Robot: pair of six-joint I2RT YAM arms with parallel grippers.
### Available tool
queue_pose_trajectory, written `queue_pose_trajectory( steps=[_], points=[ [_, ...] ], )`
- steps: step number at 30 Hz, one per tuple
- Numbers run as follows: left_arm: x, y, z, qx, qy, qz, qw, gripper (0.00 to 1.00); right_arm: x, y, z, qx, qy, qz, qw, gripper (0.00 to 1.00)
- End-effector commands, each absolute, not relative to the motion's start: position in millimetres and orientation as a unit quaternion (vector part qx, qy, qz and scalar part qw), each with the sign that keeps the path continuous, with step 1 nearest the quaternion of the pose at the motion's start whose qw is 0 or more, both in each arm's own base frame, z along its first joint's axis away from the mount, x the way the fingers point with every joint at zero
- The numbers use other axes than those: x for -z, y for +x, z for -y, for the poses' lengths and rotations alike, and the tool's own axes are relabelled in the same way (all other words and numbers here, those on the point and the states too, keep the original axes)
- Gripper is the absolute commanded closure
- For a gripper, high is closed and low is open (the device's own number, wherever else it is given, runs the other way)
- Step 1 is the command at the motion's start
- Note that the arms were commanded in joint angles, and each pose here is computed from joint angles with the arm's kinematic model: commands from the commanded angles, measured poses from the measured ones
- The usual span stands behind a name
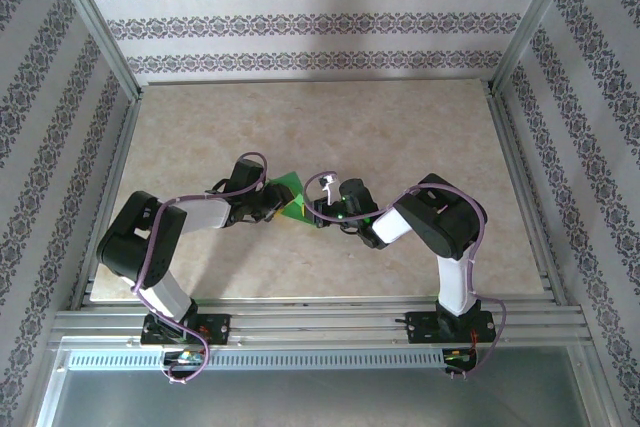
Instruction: Fold a paper plane with a square sheet of paper (pick it up from the middle)
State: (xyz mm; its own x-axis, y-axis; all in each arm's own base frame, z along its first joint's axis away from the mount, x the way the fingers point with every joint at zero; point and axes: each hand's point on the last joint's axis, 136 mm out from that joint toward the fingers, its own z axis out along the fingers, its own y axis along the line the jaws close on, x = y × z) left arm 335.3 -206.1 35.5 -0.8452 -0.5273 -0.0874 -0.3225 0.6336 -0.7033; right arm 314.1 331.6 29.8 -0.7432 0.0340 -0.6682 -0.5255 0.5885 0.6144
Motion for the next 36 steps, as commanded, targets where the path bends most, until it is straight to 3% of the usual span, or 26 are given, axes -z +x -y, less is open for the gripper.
queue_pose_trajectory(
  steps=[1, 21, 36],
  points=[
    [-49.7, 338.2, 215.0, 0.378, -0.212, -0.886, 0.167, 0.54, -24.6, 317.2, -330.7, -0.432, -0.141, -0.831, 0.320, 0.81],
    [-24.4, 331.3, 208.2, 0.322, -0.231, -0.910, 0.118, 0.42, -17.7, 313.7, -330.2, -0.433, -0.140, -0.835, 0.309, 0.81],
    [4.2, 307.3, 187.4, 0.221, -0.237, -0.944, 0.060, 0.42, -62.5, 319.2, -330.2, -0.475, -0.121, -0.812, 0.316, 0.70]
  ],
)
